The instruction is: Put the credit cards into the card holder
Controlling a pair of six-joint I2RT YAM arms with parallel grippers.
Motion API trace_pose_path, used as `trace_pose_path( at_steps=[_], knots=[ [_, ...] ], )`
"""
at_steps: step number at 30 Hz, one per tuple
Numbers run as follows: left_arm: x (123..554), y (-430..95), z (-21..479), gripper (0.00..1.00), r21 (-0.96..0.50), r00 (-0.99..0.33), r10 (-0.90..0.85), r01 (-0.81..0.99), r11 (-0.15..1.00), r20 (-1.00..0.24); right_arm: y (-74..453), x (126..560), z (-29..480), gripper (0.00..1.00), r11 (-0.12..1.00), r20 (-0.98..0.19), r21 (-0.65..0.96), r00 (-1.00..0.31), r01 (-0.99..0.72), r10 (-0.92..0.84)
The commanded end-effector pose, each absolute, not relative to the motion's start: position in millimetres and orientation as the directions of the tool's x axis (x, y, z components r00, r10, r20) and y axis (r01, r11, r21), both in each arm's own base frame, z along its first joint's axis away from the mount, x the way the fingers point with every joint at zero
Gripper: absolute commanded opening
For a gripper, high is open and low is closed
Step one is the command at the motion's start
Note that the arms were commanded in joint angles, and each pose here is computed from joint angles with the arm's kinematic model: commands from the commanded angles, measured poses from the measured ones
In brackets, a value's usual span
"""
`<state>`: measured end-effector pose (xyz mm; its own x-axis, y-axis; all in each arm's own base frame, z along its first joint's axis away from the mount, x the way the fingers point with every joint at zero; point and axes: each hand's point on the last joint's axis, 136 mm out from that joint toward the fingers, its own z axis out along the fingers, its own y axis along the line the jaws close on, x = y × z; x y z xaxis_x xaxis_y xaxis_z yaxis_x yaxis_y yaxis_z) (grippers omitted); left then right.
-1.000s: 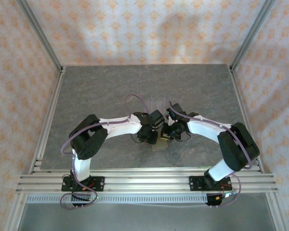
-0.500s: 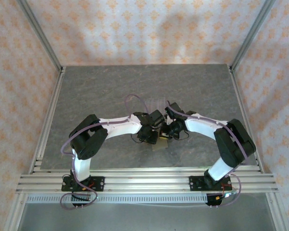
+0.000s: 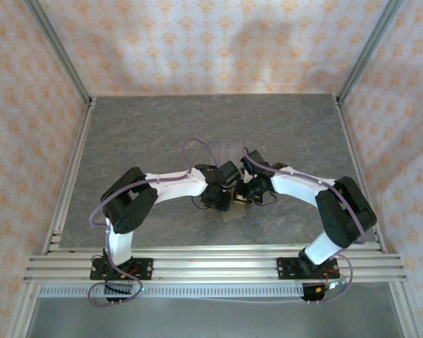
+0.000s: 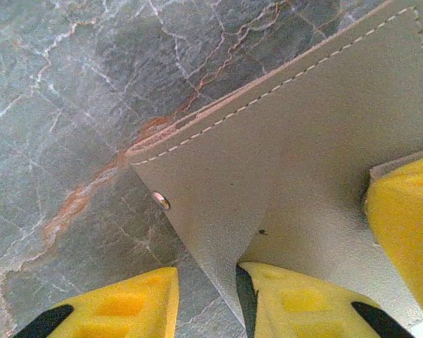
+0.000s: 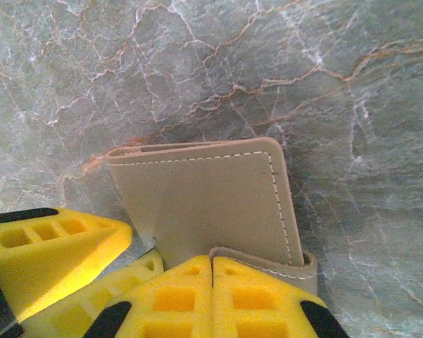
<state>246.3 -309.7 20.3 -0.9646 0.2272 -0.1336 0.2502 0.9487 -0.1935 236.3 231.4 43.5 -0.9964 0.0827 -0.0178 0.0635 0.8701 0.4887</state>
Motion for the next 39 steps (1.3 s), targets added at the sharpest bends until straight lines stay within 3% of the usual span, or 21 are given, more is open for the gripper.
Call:
trace_pose_path(
  at_steps=[1, 16, 39],
  knots=[
    [238.0, -305.6, -6.4, 0.31, -0.166, -0.968, 0.226, 0.241, 0.956, -0.105, 234.8, 216.3, 47.1, 0.0, 0.853, 0.056, 0.515, -0.996, 0.085, 0.066],
    [237.0, -303.3, -10.0, 0.3, -0.161, -0.969, 0.226, 0.24, 0.957, -0.104, 235.6, 216.3, 58.0, 0.0, 0.799, 0.067, 0.59, -0.993, 0.117, 0.096],
    [237.0, -302.9, -10.8, 0.3, -0.16, -0.969, 0.224, 0.238, 0.958, -0.104, 232.8, 221.1, 39.7, 0.0, 0.823, 0.098, 0.55, -0.99, 0.14, 0.103]
  ],
)
